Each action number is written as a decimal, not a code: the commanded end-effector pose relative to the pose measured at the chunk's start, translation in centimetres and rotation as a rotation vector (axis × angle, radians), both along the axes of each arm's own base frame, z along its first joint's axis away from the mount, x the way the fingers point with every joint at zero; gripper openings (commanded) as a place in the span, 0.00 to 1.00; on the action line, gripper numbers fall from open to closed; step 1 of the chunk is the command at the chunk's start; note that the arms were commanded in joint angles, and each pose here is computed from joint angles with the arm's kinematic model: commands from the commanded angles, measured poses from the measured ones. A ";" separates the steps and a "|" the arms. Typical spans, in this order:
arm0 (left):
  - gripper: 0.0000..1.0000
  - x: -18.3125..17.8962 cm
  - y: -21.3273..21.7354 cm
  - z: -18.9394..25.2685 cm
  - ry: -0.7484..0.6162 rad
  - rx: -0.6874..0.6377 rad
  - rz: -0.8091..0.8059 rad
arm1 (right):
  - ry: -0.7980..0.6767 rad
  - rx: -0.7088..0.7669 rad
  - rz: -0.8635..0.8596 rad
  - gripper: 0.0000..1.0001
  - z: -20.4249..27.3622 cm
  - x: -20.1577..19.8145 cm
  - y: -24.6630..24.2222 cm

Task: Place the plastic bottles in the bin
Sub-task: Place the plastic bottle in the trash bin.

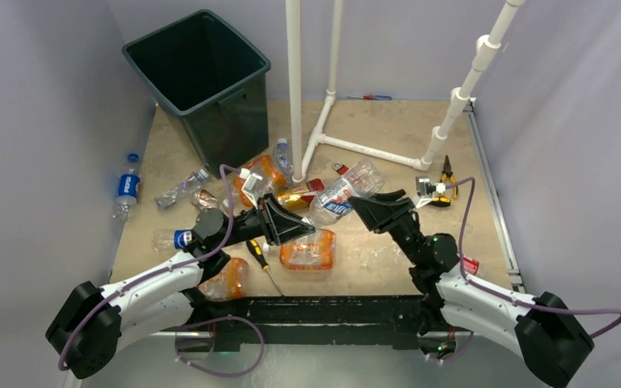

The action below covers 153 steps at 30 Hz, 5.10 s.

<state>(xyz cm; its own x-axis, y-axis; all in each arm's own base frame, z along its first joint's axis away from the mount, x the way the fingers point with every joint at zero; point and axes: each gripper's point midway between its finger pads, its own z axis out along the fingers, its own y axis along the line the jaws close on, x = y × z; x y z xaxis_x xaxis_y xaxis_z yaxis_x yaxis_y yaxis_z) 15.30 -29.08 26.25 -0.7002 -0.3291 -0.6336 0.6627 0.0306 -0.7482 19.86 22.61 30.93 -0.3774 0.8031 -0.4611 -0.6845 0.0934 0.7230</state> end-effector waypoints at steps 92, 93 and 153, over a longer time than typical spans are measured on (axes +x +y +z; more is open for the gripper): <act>0.00 -2.7 2.9 18.5 -0.798 0.268 0.030 | -0.616 -0.831 0.387 0.40 6.0 -5.9 7.2; 0.00 -2.6 3.0 18.6 -0.796 0.264 0.041 | -0.619 -0.824 0.379 0.38 6.1 -6.0 7.1; 0.57 1.9 -1.9 21.8 -0.635 -0.074 0.098 | -0.482 -0.290 0.191 0.30 8.3 -3.8 7.2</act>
<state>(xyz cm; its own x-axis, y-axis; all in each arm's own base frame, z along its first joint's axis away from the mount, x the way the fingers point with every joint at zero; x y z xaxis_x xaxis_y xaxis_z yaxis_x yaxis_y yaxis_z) 18.83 -31.32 45.45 -0.1908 -0.3958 -0.8983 0.9543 0.1398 -0.2643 16.81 29.65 36.57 -0.2251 0.5243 -0.8213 -0.9332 0.1264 0.3365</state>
